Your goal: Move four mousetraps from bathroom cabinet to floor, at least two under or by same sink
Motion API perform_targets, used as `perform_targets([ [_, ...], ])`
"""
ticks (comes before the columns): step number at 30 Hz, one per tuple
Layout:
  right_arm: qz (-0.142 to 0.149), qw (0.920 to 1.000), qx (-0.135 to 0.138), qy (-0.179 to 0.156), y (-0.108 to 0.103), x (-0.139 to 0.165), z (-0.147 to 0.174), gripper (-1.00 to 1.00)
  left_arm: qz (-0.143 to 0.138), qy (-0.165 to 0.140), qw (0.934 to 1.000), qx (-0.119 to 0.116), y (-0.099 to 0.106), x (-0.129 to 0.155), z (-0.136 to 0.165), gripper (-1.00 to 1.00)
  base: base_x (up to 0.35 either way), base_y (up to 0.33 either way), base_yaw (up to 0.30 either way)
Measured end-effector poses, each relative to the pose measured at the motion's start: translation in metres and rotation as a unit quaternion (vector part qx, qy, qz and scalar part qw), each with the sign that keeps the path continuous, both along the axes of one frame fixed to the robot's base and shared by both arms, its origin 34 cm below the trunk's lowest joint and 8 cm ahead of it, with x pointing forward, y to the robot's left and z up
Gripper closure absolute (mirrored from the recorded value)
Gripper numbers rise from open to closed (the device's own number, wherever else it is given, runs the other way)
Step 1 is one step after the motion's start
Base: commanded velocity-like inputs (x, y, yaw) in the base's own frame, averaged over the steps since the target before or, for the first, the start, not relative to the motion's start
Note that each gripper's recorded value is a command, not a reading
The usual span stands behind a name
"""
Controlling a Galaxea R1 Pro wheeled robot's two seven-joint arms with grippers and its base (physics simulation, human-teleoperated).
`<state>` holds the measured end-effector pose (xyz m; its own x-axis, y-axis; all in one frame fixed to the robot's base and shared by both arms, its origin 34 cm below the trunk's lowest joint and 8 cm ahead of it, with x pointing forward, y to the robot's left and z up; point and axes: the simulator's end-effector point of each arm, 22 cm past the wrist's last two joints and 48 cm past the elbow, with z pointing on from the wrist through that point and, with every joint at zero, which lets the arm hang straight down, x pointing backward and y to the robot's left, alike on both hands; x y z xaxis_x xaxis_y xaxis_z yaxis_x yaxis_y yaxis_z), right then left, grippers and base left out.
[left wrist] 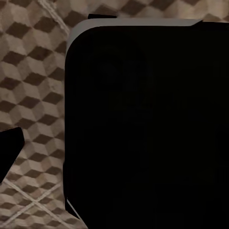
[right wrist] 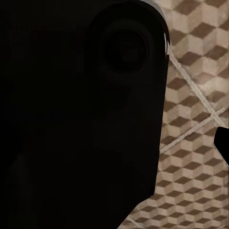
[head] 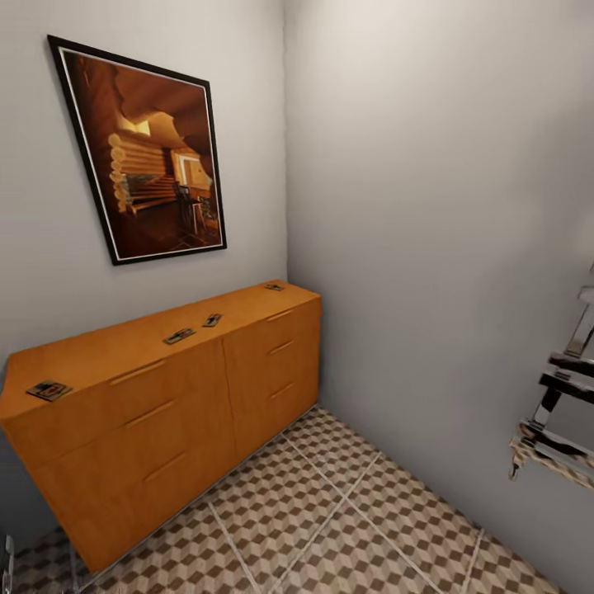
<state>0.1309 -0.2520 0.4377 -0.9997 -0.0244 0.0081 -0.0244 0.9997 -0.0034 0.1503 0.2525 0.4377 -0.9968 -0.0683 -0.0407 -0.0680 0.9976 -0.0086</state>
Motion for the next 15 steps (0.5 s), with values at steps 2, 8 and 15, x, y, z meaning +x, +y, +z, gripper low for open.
perform_targets([
  [2,0.0,1.0,0.0,0.0,0.0,0.0,0.0,-1.0,0.0,0.0,1.0,0.0,0.0,0.0,0.0,-1.0,0.0,0.0,0.268],
  [8,0.0,1.0,0.0,0.0,0.0,0.0,0.0,-1.0,0.0,0.0,1.0,0.0,0.0002,-0.0001,0.0,-1.0,0.005,-0.001,0.262],
  [15,0.0,1.0,0.0,0.0,0.0,-0.0002,0.0001,-1.0,0.0,0.001,1.0,0.0,0.0007,-0.0005,0.0001,-1.0,0.128,-0.091,0.104],
])
